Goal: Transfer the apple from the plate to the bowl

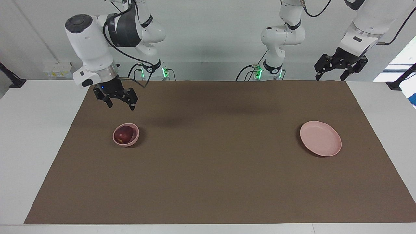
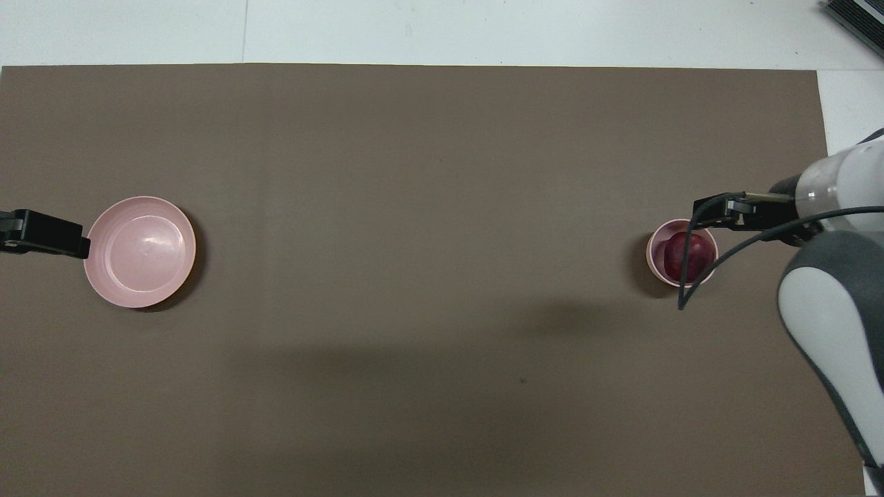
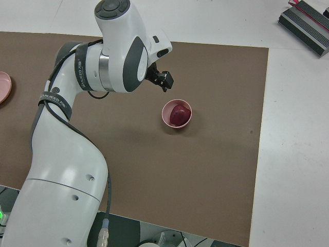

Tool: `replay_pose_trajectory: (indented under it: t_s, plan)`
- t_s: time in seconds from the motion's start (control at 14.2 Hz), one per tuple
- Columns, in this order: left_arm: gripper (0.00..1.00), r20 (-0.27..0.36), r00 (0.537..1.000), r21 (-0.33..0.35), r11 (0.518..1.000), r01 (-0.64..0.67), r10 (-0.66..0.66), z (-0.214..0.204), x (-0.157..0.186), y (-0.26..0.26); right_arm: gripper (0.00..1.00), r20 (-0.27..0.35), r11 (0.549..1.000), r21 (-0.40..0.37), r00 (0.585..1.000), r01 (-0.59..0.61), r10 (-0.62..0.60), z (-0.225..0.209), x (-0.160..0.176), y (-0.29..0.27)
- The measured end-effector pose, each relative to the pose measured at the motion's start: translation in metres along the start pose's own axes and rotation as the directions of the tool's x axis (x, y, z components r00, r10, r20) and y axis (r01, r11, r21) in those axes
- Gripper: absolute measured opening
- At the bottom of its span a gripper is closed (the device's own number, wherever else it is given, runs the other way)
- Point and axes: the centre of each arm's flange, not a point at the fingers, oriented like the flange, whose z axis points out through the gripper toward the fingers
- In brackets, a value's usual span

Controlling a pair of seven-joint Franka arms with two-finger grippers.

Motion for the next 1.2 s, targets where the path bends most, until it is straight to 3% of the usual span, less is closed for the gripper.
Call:
replay_pose_trajectory:
  t_s: [0.21,0.56,1.2]
  plan:
    - [1.00,0.000,1.000,0.000,1.000,0.000,0.000,0.000,0.000,0.000,1.00,0.005,1.000,0.000,1.000,-0.020,0.020,-0.061,-0.007,0.017]
    - [1.00,0.000,1.000,0.000,1.000,0.000,0.000,0.000,0.000,0.000,1.00,0.019,1.000,0.001,1.000,0.023,-0.023,-0.118,-0.021,0.054]
    - [1.00,0.000,1.000,0.000,1.000,0.000,0.000,0.000,0.000,0.000,1.00,0.060,0.998,0.009,0.996,0.058,-0.059,-0.119,-0.044,0.057]
